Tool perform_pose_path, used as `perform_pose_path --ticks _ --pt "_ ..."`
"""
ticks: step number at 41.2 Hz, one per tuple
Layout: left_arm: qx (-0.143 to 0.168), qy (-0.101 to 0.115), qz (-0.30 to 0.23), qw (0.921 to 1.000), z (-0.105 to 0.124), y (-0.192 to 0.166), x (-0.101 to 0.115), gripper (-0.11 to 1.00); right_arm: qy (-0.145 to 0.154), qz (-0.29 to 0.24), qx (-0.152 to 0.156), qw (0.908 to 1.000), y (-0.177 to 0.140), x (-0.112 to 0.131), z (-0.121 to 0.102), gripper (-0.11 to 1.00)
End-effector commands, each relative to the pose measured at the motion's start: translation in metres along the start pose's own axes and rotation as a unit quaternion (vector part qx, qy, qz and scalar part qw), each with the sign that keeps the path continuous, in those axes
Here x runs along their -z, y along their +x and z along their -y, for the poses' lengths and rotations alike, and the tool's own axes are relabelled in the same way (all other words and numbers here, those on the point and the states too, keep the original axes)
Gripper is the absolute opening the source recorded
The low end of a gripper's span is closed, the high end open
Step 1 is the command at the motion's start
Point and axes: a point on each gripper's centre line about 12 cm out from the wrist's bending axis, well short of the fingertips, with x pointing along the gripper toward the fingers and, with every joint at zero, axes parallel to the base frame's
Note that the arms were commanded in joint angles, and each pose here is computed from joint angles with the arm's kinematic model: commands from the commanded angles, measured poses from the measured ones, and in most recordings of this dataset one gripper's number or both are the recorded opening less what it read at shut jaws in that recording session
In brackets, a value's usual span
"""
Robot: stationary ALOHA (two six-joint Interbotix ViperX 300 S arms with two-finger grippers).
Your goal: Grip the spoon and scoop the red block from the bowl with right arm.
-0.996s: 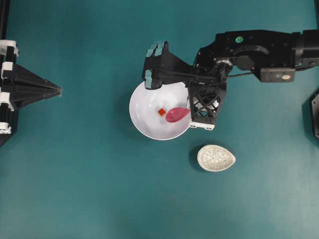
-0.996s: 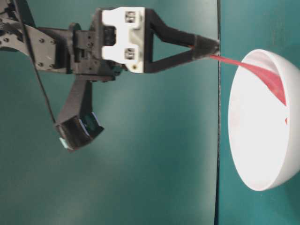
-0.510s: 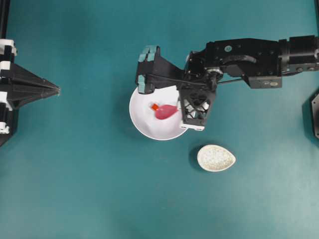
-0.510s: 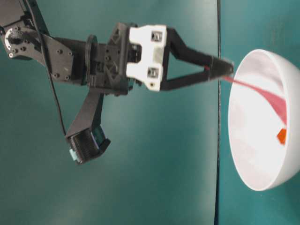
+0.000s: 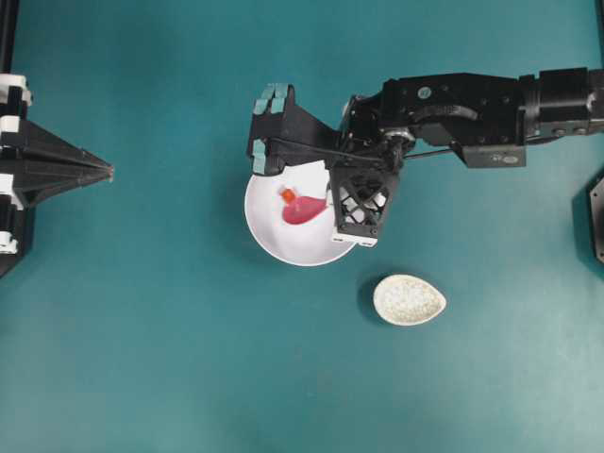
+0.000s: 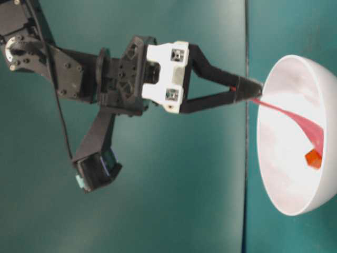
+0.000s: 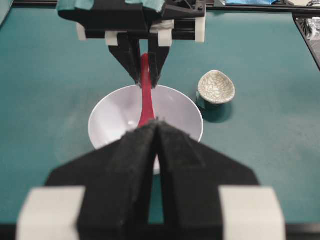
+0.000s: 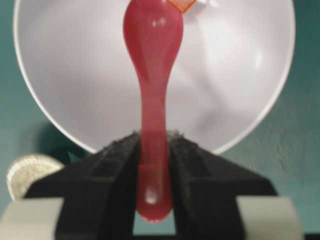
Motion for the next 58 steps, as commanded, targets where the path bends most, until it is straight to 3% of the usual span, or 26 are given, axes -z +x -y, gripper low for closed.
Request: perform_pose_path --ticks 1,15,36,58 --pt "-0.001 0.001 0.014 0.9999 0.0 0.0 -0.011 0.0 -0.004 0.008 0.007 0.9999 -0.014 0.001 0.001 0.22" --pt "-0.001 0.001 0.013 0.9999 0.0 0.0 -0.01 0.0 -0.01 0.012 0.017 0.9997 -0.014 0.002 0.003 0.22" --pt "-0.001 0.002 0.013 0.9999 0.0 0.0 -0.01 0.0 0.024 0.114 0.011 0.9931 -0.017 -0.022 0.002 0.22" --pt "-0.001 0.001 0.015 0.9999 0.0 0.0 -0.011 0.0 0.022 0.116 0.009 0.993 -0.017 -0.02 -0.001 0.22"
